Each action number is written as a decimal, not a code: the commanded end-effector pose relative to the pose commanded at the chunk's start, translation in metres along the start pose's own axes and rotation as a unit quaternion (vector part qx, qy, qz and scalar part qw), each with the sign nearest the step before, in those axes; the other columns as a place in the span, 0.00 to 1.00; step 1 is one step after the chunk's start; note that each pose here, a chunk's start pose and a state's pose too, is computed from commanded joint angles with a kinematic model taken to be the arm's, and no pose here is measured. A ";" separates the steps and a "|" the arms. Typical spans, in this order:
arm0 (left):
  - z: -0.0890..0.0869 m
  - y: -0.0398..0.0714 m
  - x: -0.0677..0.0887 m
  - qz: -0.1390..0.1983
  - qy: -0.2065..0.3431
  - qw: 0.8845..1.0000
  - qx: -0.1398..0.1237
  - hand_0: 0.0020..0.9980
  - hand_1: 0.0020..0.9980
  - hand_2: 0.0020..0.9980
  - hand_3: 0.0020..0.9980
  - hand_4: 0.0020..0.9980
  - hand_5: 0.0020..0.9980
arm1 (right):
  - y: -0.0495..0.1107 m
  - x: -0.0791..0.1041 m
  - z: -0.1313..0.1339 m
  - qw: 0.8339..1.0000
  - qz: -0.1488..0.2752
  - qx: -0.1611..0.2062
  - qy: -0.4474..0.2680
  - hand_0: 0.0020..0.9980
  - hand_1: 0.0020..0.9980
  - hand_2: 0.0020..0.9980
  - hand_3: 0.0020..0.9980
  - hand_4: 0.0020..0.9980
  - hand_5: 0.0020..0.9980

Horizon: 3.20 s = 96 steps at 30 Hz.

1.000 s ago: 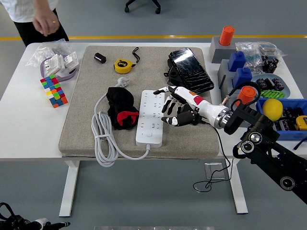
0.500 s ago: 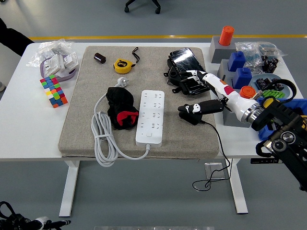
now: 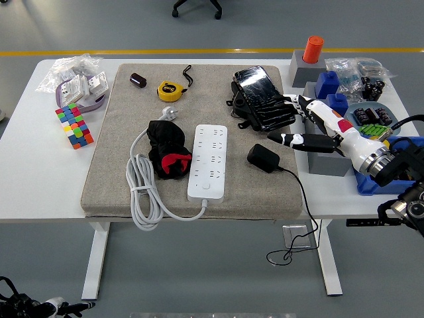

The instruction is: Pull the plug out and thorw away

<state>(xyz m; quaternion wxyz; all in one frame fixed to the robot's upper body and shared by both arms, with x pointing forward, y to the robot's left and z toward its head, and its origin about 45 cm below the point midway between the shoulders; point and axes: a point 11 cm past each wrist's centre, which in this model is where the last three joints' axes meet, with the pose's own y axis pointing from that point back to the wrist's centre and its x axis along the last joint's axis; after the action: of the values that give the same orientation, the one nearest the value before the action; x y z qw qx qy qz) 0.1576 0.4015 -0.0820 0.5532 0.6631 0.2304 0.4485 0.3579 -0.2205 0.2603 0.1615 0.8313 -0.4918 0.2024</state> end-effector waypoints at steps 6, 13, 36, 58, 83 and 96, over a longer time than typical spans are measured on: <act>0.002 0.000 0.002 0.002 -0.001 1.000 -0.002 0.53 0.66 0.69 0.67 0.83 0.71 | 0.011 0.002 0.006 1.000 0.004 -0.003 -0.011 0.86 0.88 0.85 0.90 1.00 0.57; 0.003 0.001 0.006 0.004 -0.004 1.000 -0.001 0.53 0.66 0.69 0.67 0.83 0.71 | 0.018 0.013 0.001 1.000 0.021 0.014 -0.008 0.84 0.86 0.84 0.89 1.00 0.57; 0.011 0.003 0.014 0.008 -0.018 1.000 -0.003 0.53 0.66 0.69 0.67 0.83 0.70 | 0.029 0.008 -0.003 0.999 0.027 0.028 -0.019 0.80 0.84 0.82 0.88 1.00 0.54; 0.012 0.003 0.010 0.005 -0.014 1.000 -0.006 0.53 0.67 0.69 0.67 0.84 0.70 | 0.032 0.015 -0.016 0.998 0.037 0.048 -0.011 0.79 0.83 0.81 0.87 1.00 0.53; -0.005 0.000 0.002 0.002 -0.005 1.000 0.005 0.53 0.66 0.69 0.67 0.84 0.70 | 0.035 0.011 -0.007 0.998 0.044 0.035 -0.023 0.79 0.83 0.81 0.87 1.00 0.51; -0.003 0.000 0.000 -0.001 -0.003 1.000 0.005 0.53 0.66 0.69 0.67 0.84 0.70 | 0.031 0.018 -0.010 0.998 0.048 0.038 -0.014 0.79 0.83 0.81 0.87 1.00 0.50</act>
<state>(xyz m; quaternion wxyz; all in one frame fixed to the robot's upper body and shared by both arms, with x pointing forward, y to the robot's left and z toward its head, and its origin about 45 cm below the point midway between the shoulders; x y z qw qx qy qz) 0.1550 0.4033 -0.0823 0.5513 0.6669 0.2312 0.4448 0.3367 -0.2431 0.2800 0.1135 0.8152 -0.5251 0.2166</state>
